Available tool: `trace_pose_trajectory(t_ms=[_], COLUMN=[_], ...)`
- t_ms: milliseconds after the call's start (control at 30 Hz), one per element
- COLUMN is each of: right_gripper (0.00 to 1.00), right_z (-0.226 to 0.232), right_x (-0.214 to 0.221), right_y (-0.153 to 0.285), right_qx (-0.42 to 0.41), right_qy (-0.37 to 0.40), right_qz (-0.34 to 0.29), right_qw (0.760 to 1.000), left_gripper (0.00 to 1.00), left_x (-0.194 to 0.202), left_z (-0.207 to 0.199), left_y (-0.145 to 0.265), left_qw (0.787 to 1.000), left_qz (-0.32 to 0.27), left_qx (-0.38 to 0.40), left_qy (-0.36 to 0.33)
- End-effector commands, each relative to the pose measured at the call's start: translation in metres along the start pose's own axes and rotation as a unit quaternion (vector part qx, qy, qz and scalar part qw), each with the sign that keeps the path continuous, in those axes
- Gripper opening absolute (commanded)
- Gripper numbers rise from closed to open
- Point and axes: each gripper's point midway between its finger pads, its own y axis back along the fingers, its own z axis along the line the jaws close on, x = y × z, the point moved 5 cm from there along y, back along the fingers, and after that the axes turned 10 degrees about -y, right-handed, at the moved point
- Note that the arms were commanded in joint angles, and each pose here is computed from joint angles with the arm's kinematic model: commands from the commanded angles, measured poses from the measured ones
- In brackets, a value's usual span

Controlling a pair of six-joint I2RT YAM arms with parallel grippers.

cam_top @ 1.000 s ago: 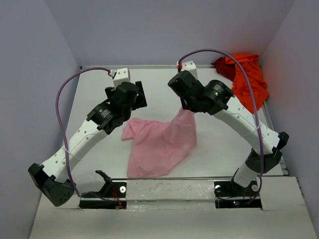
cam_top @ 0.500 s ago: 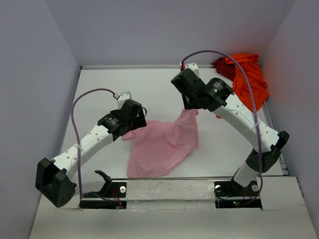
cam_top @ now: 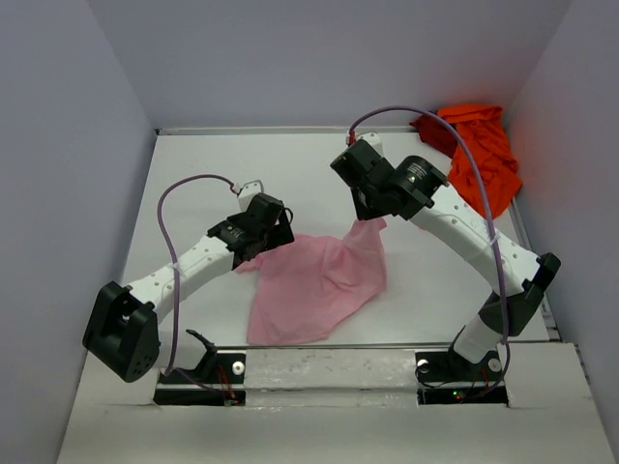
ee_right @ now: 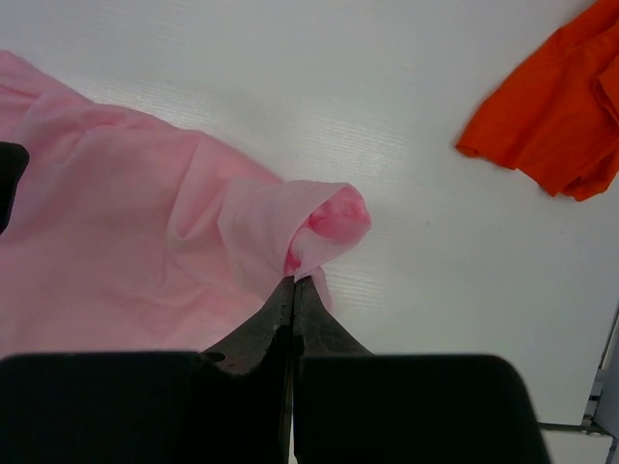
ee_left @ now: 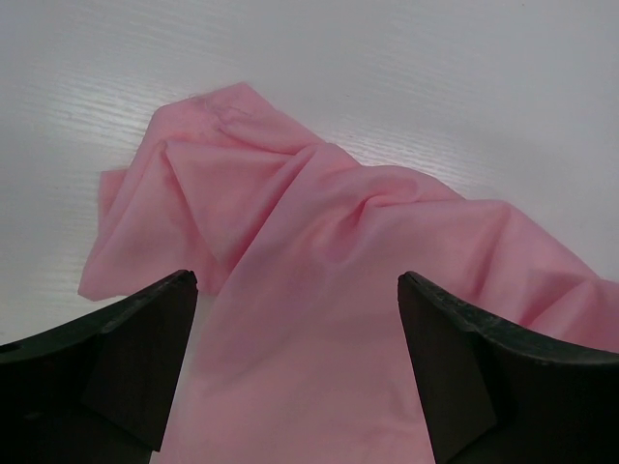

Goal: Fold and stack the t-shirts
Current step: Flatten out the crumpled T-shirt at the center of the board.

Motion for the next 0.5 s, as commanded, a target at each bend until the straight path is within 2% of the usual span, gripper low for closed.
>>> trace_pose_trajectory(t_ms=[0,200,267,367,467], right_gripper=[0.00,0.00,0.00,0.00,0.00], right_z=[-0.011,-0.017,-0.019,-0.020,-0.021], right_x=[-0.003,0.007,0.008,0.009,0.010], right_y=[0.019,0.021,0.022,0.023,0.023], right_qx=[-0.019,-0.020,-0.021,-0.021,-0.019], right_qy=[-0.034,-0.037,-0.039,-0.039,-0.038], right_qz=[-0.014,-0.004,-0.004,-0.003,-0.003], right_qw=[0.999,0.999,0.999,0.999,0.999], left_gripper=[0.94,0.94,0.94,0.92,0.91], left_x=[0.001,0.008,0.016,0.022,0.021], left_z=[0.003,0.016,0.019,0.021,0.018], left_y=[-0.012,-0.028,-0.034,-0.044,-0.050], left_qw=[1.000,0.998,0.997,0.995,0.995], left_qz=[-0.001,0.020,0.044,0.076,0.081], left_qx=[-0.005,-0.036,-0.047,-0.061,-0.060], left_qy=[0.029,0.037,0.034,0.022,0.009])
